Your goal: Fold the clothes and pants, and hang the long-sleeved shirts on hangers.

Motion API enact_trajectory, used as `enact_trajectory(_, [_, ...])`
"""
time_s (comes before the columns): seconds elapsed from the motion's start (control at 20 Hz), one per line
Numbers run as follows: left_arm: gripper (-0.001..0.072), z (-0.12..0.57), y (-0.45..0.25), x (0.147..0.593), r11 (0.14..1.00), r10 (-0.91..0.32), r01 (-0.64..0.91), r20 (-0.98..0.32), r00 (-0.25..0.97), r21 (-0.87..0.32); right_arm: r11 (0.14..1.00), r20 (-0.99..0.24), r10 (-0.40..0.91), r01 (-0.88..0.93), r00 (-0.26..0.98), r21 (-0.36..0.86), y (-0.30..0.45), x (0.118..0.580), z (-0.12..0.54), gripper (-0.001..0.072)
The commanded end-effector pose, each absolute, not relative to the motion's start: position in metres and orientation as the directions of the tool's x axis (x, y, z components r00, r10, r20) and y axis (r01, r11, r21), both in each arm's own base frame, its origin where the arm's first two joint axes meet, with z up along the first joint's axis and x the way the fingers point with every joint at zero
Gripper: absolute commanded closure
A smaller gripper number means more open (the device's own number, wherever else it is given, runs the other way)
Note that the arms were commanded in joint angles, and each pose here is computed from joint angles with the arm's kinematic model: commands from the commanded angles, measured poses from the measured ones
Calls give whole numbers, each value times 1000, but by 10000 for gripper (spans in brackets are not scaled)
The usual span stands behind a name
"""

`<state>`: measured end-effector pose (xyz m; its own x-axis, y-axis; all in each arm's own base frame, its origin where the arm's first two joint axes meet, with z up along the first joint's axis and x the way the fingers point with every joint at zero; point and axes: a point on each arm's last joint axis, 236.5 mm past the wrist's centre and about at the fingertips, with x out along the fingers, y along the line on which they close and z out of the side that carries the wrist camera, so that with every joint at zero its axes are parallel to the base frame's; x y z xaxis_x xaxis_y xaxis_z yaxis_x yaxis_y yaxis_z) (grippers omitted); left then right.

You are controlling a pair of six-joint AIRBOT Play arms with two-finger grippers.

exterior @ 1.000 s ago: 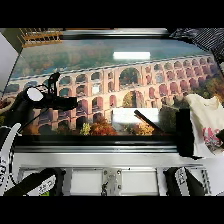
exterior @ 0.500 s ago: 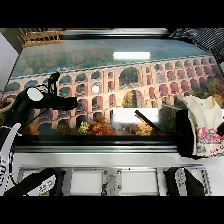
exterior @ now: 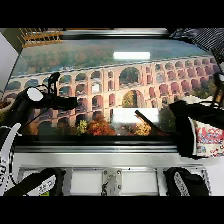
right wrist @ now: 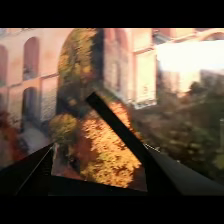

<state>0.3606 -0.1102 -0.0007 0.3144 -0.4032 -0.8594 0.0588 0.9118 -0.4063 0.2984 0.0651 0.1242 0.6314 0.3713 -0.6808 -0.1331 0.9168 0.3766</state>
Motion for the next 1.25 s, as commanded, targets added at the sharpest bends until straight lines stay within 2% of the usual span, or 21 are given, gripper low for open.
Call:
enact_trajectory(0.0, [704,-1,-110,360,911,-404,59,-860,312,-407,861,-683,508,-296,525,413,125,288,116,134])
enact_trajectory(0.3, [704,-1,-110,360,911,-404,59,-860,312,-407,851,-712,525,-305,466,427,137,289,100,137])
enact_trajectory(0.35, [704,-1,-110,360,911,-404,59,-860,312,-407,851,-714,525,-303,463,428,137,289,98,158])
enact_trajectory(0.4, [704,-1,-110,360,911,-404,59,-860,312,-407,851,-716,524,-302,462,429,137,290,98,390])
enact_trajectory(0.45, [704,-1,-110,360,911,-404,58,-860,312,-407,851,-715,524,-302,462,429,137,290,98,658])
enact_trajectory(0.5, [704,-1,-110,360,911,-404,59,-860,312,-407,852,-716,524,-302,462,428,137,290,98,693])
enact_trajectory(1.2, [704,-1,-110,360,911,-404,59,-860,312,-407,851,-715,524,-302,462,429,137,290,98,693])
